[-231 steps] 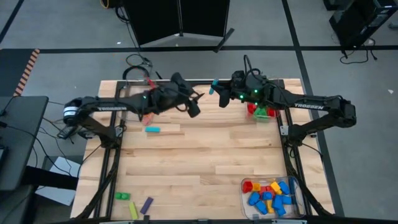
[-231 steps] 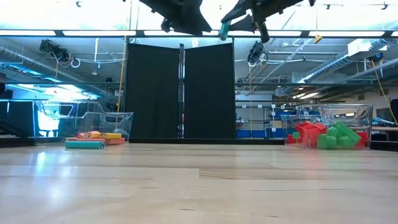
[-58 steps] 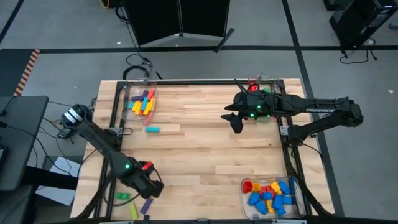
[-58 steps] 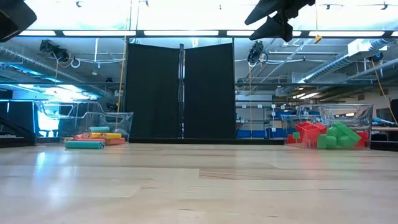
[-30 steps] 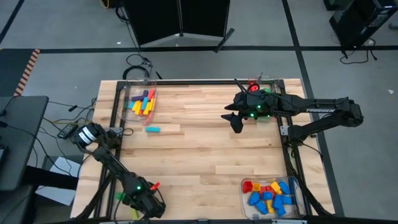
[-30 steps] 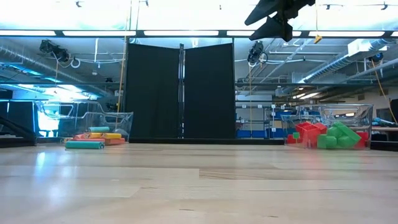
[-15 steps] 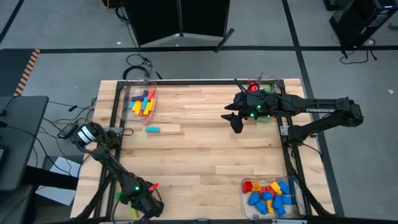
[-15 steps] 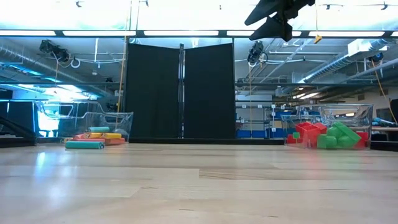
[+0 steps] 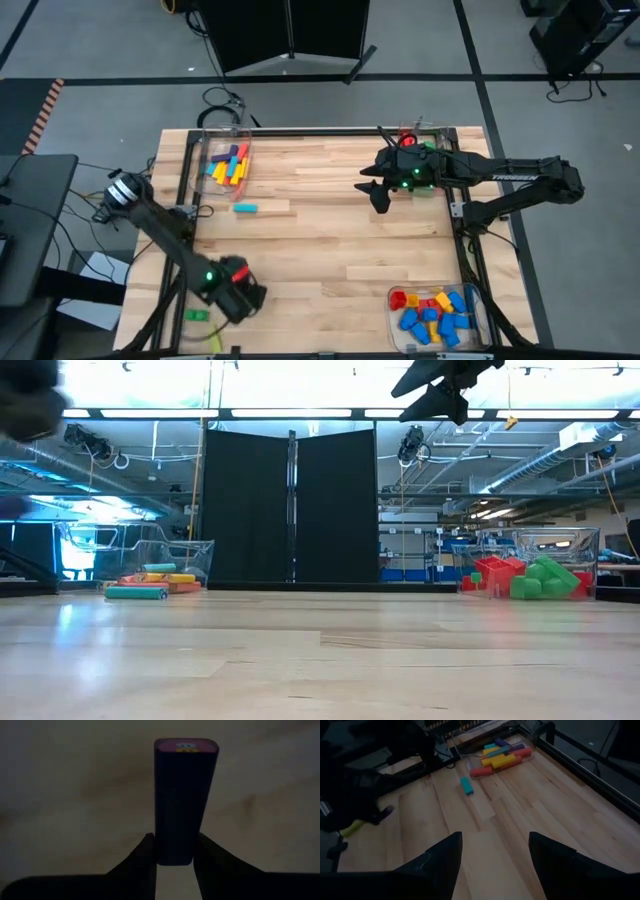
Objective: Sort blocks by size
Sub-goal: Put the purple block into the top left transparent bin
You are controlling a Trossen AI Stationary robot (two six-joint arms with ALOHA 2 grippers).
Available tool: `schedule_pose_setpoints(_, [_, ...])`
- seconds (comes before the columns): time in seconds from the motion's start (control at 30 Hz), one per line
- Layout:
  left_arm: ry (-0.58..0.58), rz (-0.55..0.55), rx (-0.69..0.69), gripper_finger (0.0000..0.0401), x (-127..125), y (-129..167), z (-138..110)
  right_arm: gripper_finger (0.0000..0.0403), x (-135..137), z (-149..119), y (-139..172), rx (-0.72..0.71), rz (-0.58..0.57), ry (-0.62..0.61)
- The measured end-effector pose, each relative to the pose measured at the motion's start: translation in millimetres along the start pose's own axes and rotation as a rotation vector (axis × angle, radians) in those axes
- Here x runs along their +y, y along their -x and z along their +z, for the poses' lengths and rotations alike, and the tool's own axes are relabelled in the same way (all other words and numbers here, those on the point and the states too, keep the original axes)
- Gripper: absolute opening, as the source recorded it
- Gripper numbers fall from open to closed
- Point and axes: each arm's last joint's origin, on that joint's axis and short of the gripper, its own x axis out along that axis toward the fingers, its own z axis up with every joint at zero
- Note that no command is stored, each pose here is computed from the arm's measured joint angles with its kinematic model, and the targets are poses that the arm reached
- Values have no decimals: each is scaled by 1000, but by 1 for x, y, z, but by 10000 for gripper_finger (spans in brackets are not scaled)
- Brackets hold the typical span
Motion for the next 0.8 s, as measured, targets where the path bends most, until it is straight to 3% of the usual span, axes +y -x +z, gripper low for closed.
schedule_pose_setpoints(0.27, [-73, 28, -163, 100, 14, 57, 82, 241, 1, 3, 0, -26, 11, -6])
schedule_pose_setpoints(0.53, [-66, -11, -330, 100, 52, 110, 170, 239, 4, 10, 1, -100, 40, -15])
schedule_pose_setpoints(0.7, [-34, 41, -413, 100, 82, 128, 214, 241, 5, 12, 1, -123, 49, -18])
schedule_pose_setpoints(0.8, [-51, 83, -395, 100, 96, 131, 237, 242, 4, 14, 1, -139, 47, -21])
